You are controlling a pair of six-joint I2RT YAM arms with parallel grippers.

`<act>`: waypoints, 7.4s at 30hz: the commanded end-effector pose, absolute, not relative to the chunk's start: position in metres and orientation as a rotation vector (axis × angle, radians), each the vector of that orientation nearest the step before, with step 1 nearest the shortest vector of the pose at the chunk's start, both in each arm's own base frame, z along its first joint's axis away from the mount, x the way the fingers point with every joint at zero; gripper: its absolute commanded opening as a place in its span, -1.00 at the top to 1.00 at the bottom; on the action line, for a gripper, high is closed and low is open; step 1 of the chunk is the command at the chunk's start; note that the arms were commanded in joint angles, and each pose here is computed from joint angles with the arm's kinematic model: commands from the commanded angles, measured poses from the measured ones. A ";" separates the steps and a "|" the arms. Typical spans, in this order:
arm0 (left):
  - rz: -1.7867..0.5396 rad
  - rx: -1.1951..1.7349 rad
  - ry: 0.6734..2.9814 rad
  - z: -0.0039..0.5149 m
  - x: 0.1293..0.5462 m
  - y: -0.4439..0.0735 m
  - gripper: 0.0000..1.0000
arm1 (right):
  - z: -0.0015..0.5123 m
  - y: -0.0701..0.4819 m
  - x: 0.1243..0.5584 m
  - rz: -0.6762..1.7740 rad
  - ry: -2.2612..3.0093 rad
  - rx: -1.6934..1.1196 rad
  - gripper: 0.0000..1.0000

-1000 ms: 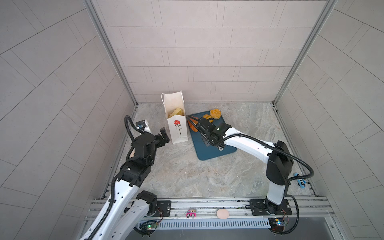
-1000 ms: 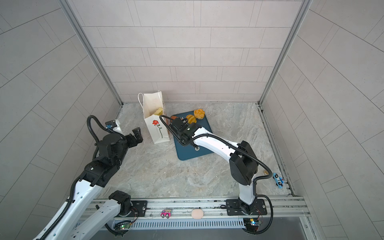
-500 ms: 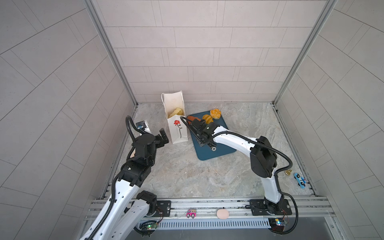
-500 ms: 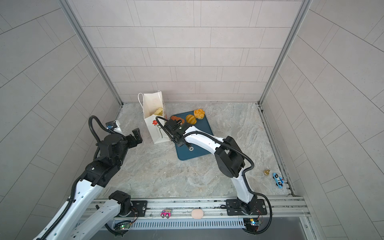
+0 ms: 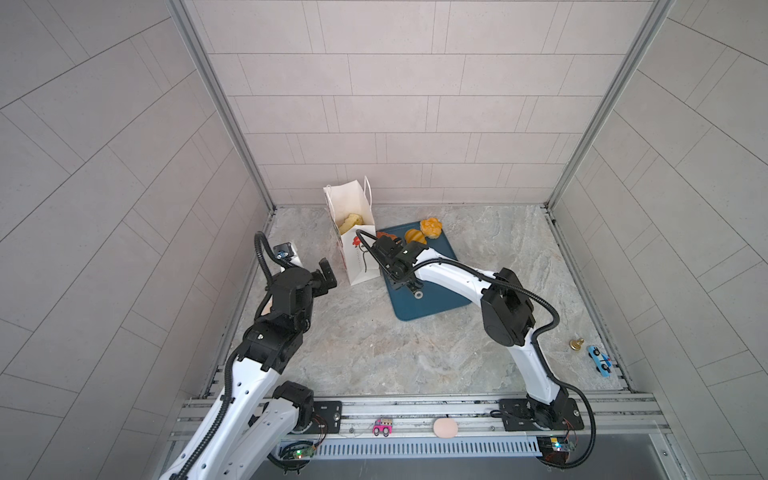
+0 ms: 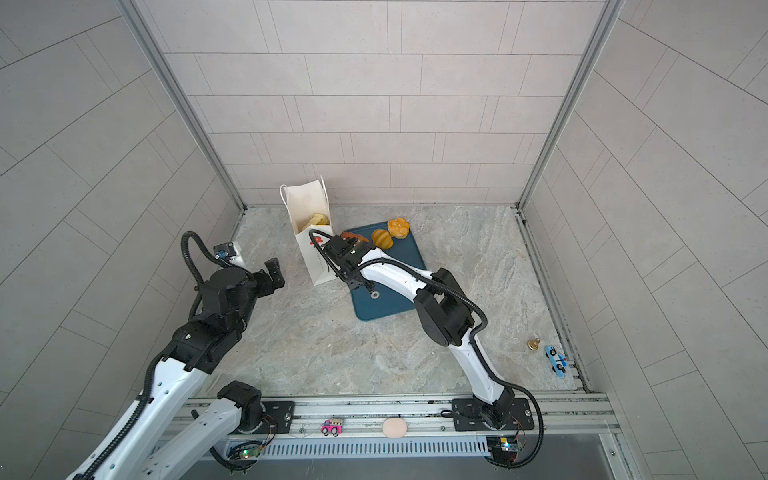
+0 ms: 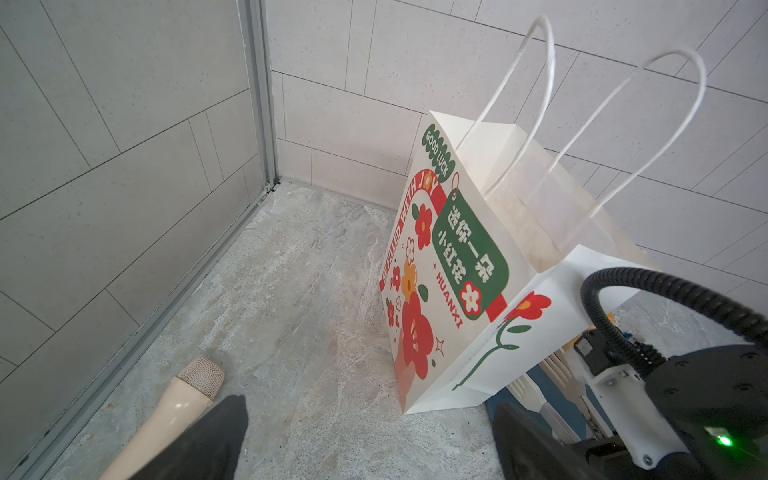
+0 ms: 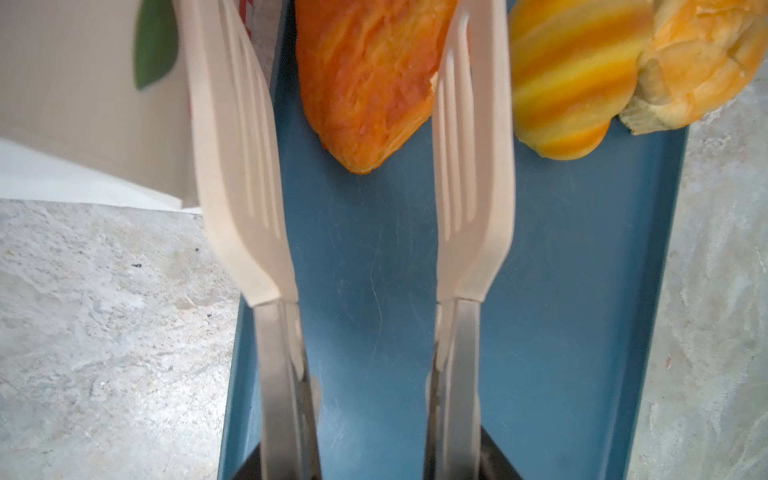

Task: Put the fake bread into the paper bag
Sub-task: 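Lower the open tongs over the orange croissant on the tray, then close the tongs on the orange croissant with the right gripper, then lift the croissant in the tongs and carry it over the bag, then lower the croissant in the tongs into the paper bag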

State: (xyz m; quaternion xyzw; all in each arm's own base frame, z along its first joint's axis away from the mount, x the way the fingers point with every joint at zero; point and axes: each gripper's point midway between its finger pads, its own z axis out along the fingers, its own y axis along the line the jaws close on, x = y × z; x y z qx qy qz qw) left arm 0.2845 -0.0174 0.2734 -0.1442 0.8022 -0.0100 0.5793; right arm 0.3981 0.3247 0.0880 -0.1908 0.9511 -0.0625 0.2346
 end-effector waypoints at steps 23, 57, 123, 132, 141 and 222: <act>-0.007 -0.349 1.874 0.269 0.281 -0.012 -1.00 | 0.102 0.307 0.402 -0.241 2.571 -0.441 -0.09; -0.006 -0.363 1.863 0.270 0.275 -0.008 -1.00 | 0.067 0.303 0.414 -0.259 2.665 -0.440 0.12; -0.112 -0.368 1.828 0.287 0.285 -0.021 -1.00 | 0.215 0.248 0.332 0.228 2.435 -0.424 0.76; -0.122 -0.365 1.825 0.288 0.285 -0.023 -1.00 | 0.273 0.237 0.334 0.235 2.313 -0.394 0.77; -0.129 -0.362 1.827 0.288 0.284 -0.023 -1.00 | 0.328 0.262 0.329 0.357 2.164 -0.491 0.75; -0.082 -0.369 1.831 0.284 0.276 -0.015 -1.00 | 0.294 0.401 0.377 0.782 2.348 -0.568 0.31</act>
